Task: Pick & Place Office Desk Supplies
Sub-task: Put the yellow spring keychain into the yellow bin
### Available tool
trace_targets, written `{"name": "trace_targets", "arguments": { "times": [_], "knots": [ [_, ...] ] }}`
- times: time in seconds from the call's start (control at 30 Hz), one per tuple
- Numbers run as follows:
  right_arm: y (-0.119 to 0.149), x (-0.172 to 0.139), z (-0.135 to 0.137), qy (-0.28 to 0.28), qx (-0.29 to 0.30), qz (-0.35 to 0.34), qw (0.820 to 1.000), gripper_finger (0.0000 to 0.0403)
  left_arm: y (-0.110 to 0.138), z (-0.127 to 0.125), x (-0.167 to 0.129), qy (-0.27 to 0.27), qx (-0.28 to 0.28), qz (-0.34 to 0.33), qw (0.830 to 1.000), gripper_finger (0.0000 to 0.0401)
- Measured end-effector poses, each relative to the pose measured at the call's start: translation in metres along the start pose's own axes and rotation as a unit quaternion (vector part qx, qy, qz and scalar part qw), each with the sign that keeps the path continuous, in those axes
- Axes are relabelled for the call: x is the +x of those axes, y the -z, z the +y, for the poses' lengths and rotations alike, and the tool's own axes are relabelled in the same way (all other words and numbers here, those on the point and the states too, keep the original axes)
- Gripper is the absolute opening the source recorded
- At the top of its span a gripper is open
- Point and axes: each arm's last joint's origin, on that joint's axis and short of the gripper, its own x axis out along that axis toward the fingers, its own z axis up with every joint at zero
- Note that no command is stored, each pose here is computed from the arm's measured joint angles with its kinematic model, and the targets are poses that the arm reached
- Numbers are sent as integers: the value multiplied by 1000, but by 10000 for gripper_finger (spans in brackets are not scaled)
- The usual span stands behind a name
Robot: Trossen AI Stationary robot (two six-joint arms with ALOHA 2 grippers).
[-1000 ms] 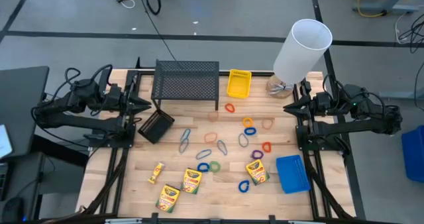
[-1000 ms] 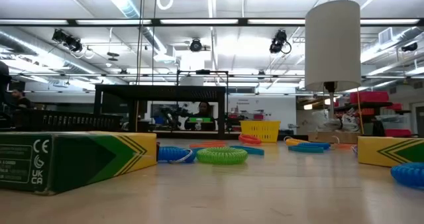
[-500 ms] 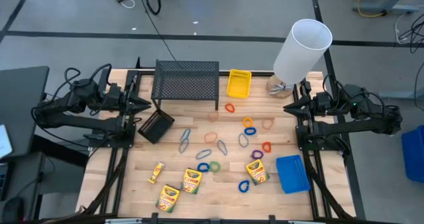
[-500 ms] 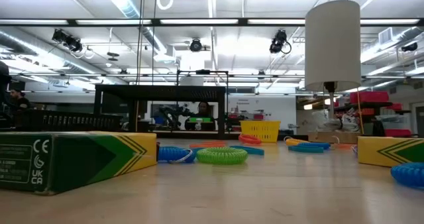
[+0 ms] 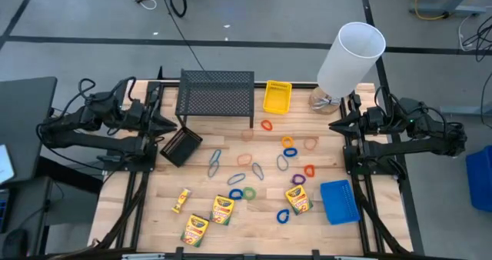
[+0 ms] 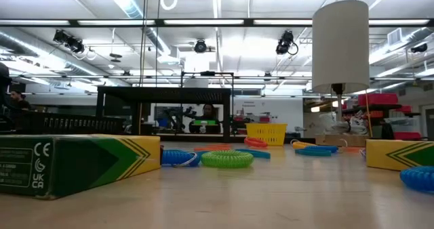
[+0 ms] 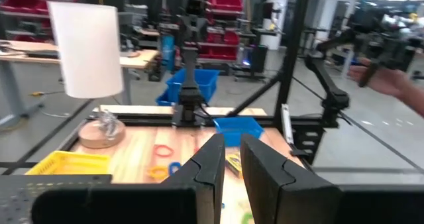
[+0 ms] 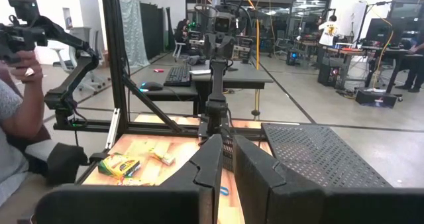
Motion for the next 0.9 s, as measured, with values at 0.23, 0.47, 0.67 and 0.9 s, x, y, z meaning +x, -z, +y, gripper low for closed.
{"name": "trace_targets", "arguments": {
  "times": [0.23,0.47,0.67,0.9],
  "knots": [
    [0,0,0,0,15,-2,1000,48,-5,0,10,13,11,-19,1000,58],
    [-9,0,0,0,33,-44,998,48,-6,4,22,-29,22,-18,999,58],
    [-10,1,-1,12,37,-51,998,48,-1,8,37,-86,29,13,996,58],
    [17,33,-4,63,45,27,997,48,15,9,69,-64,19,84,994,58]
  ]
}}
